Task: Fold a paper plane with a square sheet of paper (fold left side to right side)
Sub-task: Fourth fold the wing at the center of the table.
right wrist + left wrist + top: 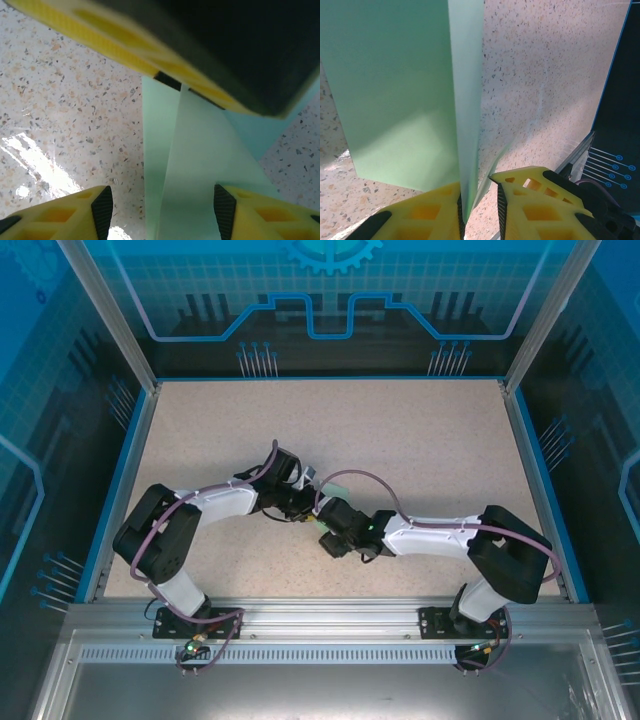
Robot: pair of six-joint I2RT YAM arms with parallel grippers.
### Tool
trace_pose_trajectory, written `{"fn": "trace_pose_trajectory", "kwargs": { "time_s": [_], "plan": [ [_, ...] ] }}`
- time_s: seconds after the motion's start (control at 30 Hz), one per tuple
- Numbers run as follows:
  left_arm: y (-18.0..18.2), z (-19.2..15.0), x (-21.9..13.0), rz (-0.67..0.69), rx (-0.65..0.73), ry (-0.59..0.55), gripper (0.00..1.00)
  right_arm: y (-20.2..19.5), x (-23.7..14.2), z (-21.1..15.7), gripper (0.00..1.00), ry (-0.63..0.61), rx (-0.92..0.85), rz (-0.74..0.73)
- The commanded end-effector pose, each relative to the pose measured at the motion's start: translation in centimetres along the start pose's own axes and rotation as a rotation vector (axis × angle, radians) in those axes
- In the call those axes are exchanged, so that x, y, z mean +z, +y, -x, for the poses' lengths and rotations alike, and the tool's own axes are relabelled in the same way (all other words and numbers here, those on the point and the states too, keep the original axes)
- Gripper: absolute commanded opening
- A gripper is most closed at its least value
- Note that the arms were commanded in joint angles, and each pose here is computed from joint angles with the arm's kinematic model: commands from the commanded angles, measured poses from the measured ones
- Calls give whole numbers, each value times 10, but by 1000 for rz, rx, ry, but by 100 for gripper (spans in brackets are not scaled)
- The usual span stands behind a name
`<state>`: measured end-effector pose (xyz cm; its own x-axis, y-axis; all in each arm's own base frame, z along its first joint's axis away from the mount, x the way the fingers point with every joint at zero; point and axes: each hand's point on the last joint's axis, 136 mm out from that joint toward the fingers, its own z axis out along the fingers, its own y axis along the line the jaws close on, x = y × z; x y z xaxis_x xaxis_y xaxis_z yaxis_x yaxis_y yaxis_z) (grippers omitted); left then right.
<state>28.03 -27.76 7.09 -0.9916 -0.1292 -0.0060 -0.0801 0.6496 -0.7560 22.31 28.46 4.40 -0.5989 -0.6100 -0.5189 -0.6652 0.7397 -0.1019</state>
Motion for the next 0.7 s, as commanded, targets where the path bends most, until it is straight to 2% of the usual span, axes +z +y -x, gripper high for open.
{"fn": "trace_pose_trajectory", "kwargs": {
  "time_s": [0.0,0.17,0.4,0.67],
  "plan": [
    [-29,4,-7,-74,18,5,25,-2,8,-16,57,64,-8,-21],
    [-27,4,-6,-67,7,6,22,-1,5,-22,57,35,-7,-1],
    [-21,4,-4,-43,0,7,22,1,-10,-17,64,-72,-12,48],
    [-21,5,-3,-33,-3,19,22,2,-8,-17,65,-92,0,51]
  ]
}}
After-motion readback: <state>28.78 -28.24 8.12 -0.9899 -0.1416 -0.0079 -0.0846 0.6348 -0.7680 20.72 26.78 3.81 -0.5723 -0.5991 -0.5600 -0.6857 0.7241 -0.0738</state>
